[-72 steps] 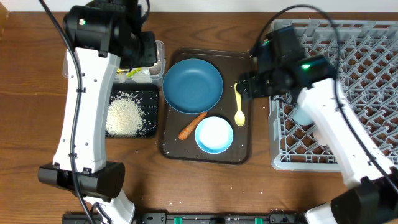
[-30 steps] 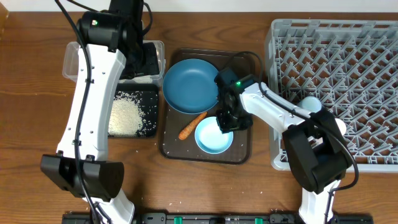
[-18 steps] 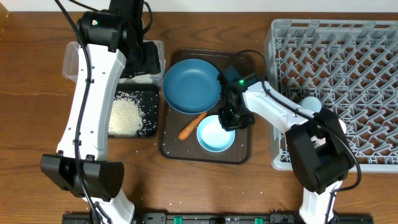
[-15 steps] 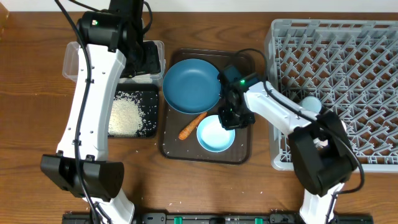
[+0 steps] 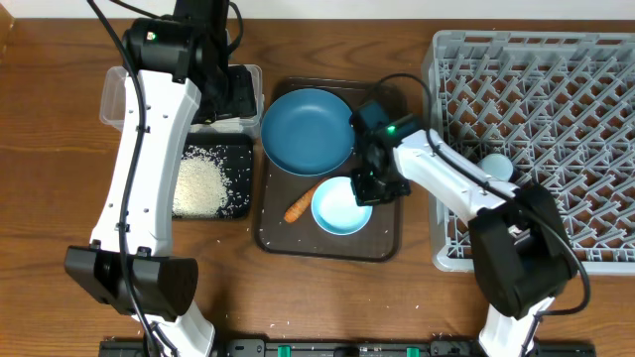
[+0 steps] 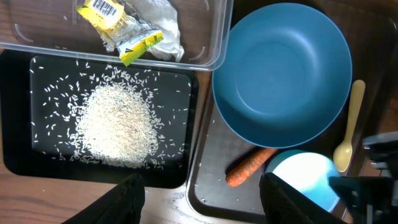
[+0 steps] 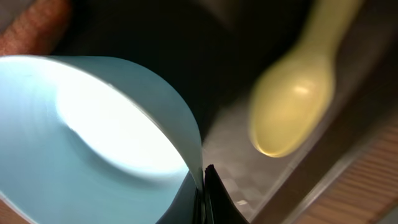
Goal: Sort waste into correct bins and load items into the dishwasher rack
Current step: 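Carry light-blue bowl with right gripper and place it in rack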
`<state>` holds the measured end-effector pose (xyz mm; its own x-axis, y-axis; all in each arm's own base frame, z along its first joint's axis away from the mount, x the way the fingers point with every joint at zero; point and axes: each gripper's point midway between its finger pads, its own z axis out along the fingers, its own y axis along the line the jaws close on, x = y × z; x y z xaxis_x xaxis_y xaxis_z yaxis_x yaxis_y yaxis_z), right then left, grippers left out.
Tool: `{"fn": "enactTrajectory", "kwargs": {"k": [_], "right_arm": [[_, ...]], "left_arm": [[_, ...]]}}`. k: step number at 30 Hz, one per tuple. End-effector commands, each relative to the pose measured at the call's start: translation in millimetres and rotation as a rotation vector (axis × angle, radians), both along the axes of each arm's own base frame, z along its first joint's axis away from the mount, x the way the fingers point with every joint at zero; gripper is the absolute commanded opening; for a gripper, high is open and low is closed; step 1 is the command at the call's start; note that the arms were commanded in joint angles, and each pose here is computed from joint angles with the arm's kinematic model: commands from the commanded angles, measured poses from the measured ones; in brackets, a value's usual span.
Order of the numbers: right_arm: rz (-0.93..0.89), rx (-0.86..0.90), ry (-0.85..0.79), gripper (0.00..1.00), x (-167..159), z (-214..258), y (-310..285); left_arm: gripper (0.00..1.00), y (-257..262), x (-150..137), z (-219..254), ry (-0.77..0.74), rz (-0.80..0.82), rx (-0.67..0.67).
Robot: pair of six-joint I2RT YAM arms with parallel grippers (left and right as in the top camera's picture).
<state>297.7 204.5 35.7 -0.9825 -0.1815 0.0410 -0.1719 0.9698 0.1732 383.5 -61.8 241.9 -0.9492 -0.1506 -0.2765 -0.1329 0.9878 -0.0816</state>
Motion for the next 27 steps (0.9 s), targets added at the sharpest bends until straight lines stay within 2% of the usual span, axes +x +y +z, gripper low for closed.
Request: {"fn": "enactTrajectory", "kwargs": {"k": [1, 5, 6, 8, 11, 15, 18, 22, 23, 27], "right_arm": [[-0.043, 0.032, -0.116, 0.01, 20, 42, -17], [-0.079, 0.048, -0.241, 0.01, 30, 90, -38], [-0.098, 0.034, -0.287, 0.01, 33, 103, -47], [-0.143, -0.017, -0.390, 0.01, 42, 127, -70], [-0.311, -0.208, -0.593, 0.01, 61, 165, -129], [-0.566, -0.491, -0.837, 0.01, 78, 215, -206], [-0.674, -0.613, -0.955, 0.01, 90, 237, -235], [-0.576, -0.751, -1.049, 0.01, 130, 246, -246], [-0.557, -0.825, -1.073, 0.01, 139, 250, -251], [-0.526, -1.140, -1.105, 0.01, 157, 269, -265]], "left_arm": [[0.63, 0, 0, -1, 0.001, 0.006, 0.003], [0.63, 0, 0, -1, 0.001, 0.006, 0.003], [0.70, 0, 0, -1, 0.001, 0.006, 0.003], [0.76, 0, 0, -1, 0.001, 0.006, 0.003], [0.85, 0, 1, -1, 0.000, 0.006, 0.003], [0.88, 0, 1, 0, -0.003, 0.006, 0.003], [0.89, 0, 1, 0, -0.003, 0.006, 0.003], [0.90, 0, 1, 0, -0.003, 0.006, 0.003], [0.95, 0, 1, 0, -0.004, 0.006, 0.003], [0.95, 0, 1, 0, -0.003, 0.006, 0.003]]}}
